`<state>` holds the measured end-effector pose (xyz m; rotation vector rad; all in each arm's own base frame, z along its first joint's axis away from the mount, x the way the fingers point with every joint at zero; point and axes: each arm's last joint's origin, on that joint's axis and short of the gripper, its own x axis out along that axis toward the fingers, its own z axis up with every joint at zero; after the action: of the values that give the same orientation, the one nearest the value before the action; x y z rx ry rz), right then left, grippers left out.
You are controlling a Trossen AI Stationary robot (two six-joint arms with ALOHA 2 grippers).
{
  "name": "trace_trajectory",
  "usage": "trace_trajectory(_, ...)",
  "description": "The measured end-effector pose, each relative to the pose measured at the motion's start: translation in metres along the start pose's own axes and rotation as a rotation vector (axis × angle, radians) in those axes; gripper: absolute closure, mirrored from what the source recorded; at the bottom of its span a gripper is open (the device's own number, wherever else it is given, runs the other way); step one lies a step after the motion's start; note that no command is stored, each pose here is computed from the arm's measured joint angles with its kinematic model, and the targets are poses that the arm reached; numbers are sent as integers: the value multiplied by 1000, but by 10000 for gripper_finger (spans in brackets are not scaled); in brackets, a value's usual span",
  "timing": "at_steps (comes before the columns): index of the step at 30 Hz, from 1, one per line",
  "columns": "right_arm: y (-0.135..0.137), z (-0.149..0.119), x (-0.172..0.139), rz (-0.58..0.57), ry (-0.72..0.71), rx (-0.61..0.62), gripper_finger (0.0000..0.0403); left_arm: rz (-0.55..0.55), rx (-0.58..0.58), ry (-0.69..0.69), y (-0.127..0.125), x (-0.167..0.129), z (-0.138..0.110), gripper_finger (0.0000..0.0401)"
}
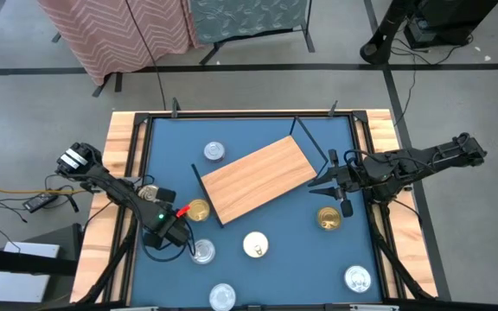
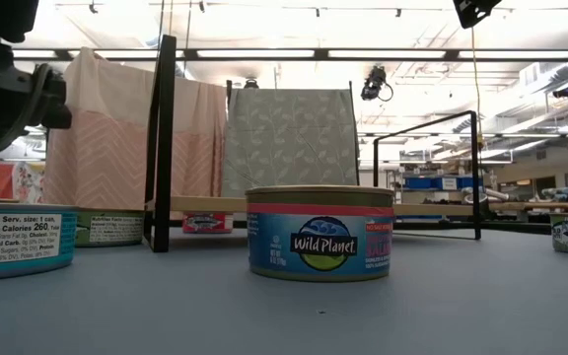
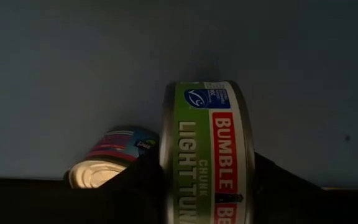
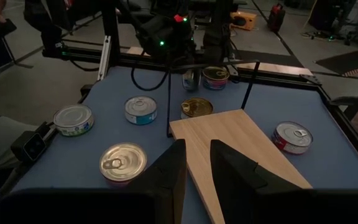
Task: Stack canned seafood by type on shelf
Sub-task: Put the green tuna can on the shelf
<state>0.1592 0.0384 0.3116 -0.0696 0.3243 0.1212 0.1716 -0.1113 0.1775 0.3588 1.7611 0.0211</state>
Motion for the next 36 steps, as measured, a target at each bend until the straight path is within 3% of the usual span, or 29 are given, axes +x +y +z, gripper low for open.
trace_trajectory(13,0,0,0,0,-4,1,316,116,-37,118,9,-18,-11,262)
trace_trajectory(21,0,0,0,0,-4,1,316,264,-81,8,17,-56,-6,262)
trace_trajectory(32,0,0,0,3,4,-1,316,250,-139,-161,20,-94,1,262)
trace_trajectory(36,0,0,0,-4,4,-13,316,319,-159,-264,24,-111,4,262)
